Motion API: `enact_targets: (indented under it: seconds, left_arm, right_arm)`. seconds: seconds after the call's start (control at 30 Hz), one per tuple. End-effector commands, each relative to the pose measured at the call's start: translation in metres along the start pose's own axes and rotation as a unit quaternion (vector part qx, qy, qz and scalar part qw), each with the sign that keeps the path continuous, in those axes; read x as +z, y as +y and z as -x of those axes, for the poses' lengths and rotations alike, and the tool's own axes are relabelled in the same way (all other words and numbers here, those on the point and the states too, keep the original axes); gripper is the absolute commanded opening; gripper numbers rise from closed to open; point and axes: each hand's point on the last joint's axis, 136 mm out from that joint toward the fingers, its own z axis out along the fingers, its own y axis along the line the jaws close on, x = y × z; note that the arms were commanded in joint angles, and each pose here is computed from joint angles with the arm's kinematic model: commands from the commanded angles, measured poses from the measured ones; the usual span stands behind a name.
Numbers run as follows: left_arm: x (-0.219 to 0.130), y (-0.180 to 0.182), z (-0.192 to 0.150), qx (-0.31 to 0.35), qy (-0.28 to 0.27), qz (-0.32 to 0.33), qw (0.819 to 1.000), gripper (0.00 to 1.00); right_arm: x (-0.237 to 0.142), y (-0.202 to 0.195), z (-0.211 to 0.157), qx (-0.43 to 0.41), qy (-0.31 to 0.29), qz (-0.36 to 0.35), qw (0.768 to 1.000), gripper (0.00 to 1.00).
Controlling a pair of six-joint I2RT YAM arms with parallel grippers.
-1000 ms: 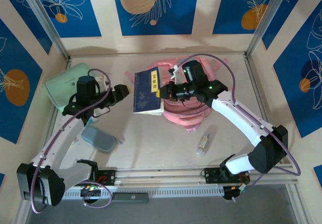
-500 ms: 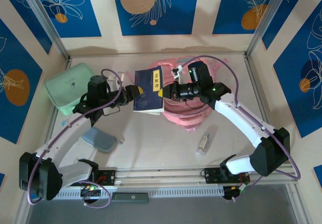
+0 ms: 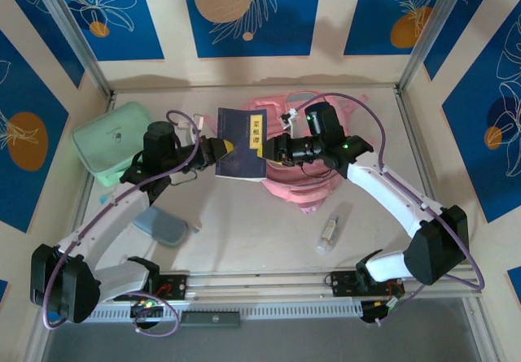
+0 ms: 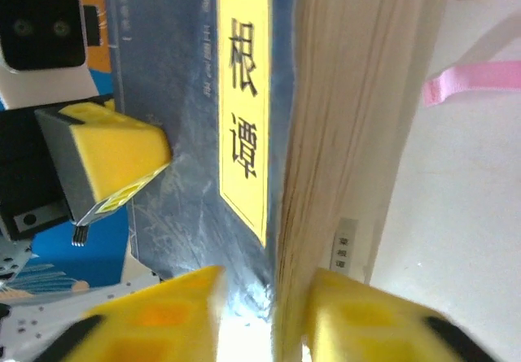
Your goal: Pack books, pencil case, and school supplies into a backpack
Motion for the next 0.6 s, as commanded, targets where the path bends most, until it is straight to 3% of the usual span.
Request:
enact_targets:
  seconds: [0.0, 0.13, 0.27, 0.4, 0.57]
  left_arm:
    - [0.001, -0.024, 0.016, 0.017, -0.028, -0.037, 0.999, 0.00]
    - [0.005, -0.038, 0.027, 0.008, -0.048, -0.069, 0.996, 0.00]
    - [0.016, -0.061, 0.033, 0.005, -0.055, -0.109, 0.992, 0.00]
    - [0.029, -0.081, 0.035, 0.004, -0.054, -0.143, 0.988, 0.00]
    - [0.042, -0.077, 0.032, 0.003, -0.047, -0.144, 0.989, 0.00]
  right_arm:
    - [-0.013, -0.002, -0.007, 0.007, -0.003, -0.010, 1.000, 0.50]
    - [-0.023, -0.024, -0.008, 0.084, -0.007, -0.001, 0.996, 0.75]
    - [-0.024, -0.017, -0.009, 0.111, 0.016, 0.056, 0.992, 0.86]
    - [-0.022, -0.004, -0.004, 0.111, 0.019, 0.105, 0.988, 0.91]
    - [-0.030, 0.015, 0.005, 0.091, 0.005, 0.144, 0.985, 0.85]
